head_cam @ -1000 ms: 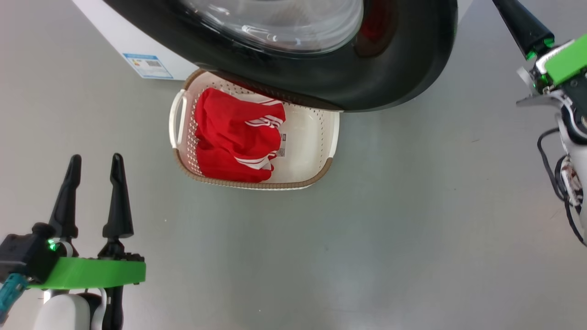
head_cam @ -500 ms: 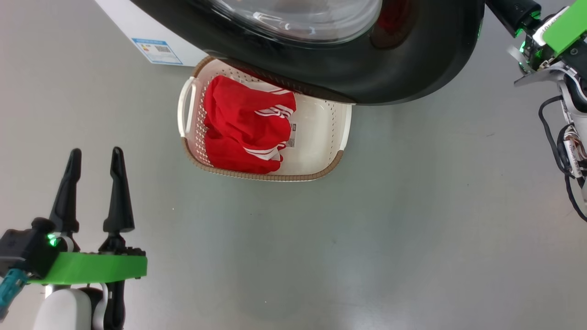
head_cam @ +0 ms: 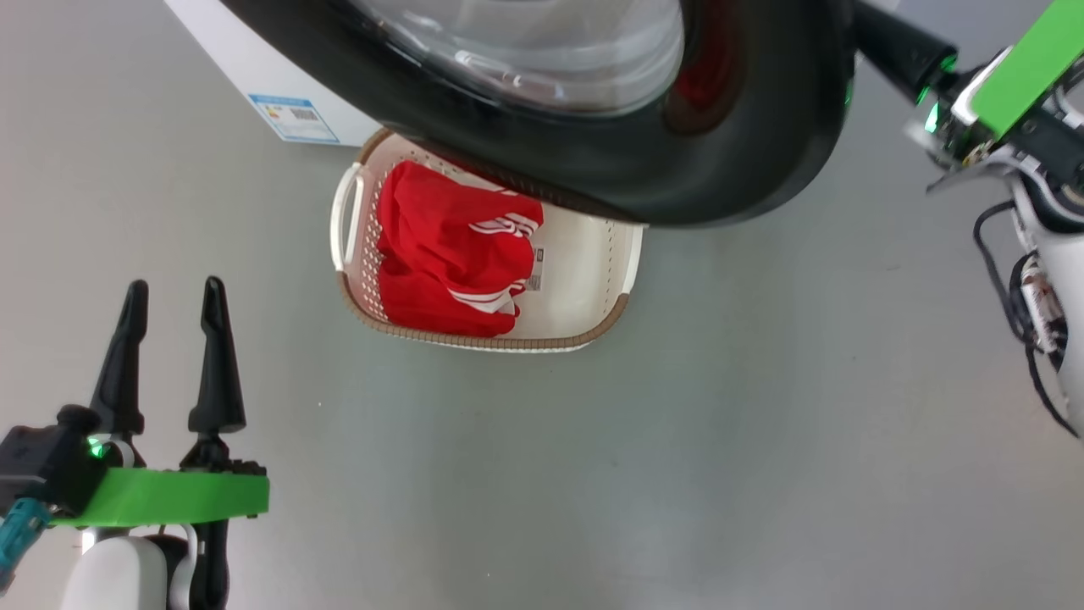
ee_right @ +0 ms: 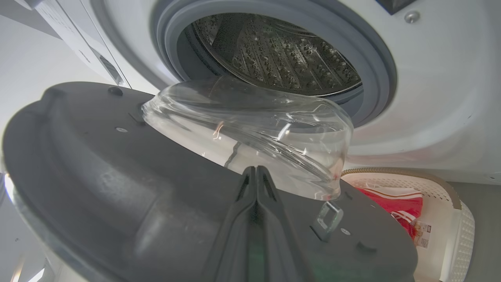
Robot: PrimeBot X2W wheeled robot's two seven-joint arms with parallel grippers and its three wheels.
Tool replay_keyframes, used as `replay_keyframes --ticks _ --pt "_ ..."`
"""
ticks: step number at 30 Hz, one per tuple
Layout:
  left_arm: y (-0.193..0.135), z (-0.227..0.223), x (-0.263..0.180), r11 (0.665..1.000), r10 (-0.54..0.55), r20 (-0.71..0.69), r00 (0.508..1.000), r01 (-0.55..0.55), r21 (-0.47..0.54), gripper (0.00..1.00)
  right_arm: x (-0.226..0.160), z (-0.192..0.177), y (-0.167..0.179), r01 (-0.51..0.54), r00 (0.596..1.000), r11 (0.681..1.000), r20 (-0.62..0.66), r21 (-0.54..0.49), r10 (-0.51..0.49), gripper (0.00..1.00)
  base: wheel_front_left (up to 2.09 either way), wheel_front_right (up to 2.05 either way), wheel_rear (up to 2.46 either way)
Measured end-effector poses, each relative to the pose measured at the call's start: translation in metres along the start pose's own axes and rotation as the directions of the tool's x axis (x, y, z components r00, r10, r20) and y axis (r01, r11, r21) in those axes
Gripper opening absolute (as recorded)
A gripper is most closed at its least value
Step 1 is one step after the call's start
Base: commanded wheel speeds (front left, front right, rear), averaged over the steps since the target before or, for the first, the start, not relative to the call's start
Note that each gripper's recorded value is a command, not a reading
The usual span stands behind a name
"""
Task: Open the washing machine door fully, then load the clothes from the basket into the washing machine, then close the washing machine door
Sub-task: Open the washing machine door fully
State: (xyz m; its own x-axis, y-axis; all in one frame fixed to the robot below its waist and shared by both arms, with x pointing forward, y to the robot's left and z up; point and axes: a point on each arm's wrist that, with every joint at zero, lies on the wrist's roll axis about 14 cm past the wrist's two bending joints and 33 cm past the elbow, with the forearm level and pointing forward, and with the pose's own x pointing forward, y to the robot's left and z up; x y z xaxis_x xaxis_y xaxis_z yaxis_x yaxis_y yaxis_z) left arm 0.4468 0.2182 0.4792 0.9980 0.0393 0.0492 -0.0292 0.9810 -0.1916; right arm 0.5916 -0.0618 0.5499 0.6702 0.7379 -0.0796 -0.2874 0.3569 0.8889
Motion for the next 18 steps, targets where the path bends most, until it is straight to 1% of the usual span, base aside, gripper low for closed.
replay_keyframes --ticks 6,11,18 --pt "0.000 0.005 -0.005 1.000 0.001 0.007 1.000 -0.001 -0.003 1.00 -0.008 -0.025 0.001 0.014 0.997 1.000 -0.074 0.001 -0.014 0.00 0.00 0.00 0.00" --pt "-0.001 0.008 -0.012 1.000 0.004 0.008 1.000 -0.003 -0.006 1.00 -0.013 -0.045 0.009 0.003 0.992 1.000 -0.127 0.005 -0.002 0.00 0.00 0.00 0.00" --pt "0.004 0.015 -0.025 1.000 0.018 0.015 1.000 -0.018 -0.004 1.00 -0.019 -0.065 0.022 -0.017 0.985 1.000 -0.171 0.008 0.018 0.00 0.00 0.00 0.00"
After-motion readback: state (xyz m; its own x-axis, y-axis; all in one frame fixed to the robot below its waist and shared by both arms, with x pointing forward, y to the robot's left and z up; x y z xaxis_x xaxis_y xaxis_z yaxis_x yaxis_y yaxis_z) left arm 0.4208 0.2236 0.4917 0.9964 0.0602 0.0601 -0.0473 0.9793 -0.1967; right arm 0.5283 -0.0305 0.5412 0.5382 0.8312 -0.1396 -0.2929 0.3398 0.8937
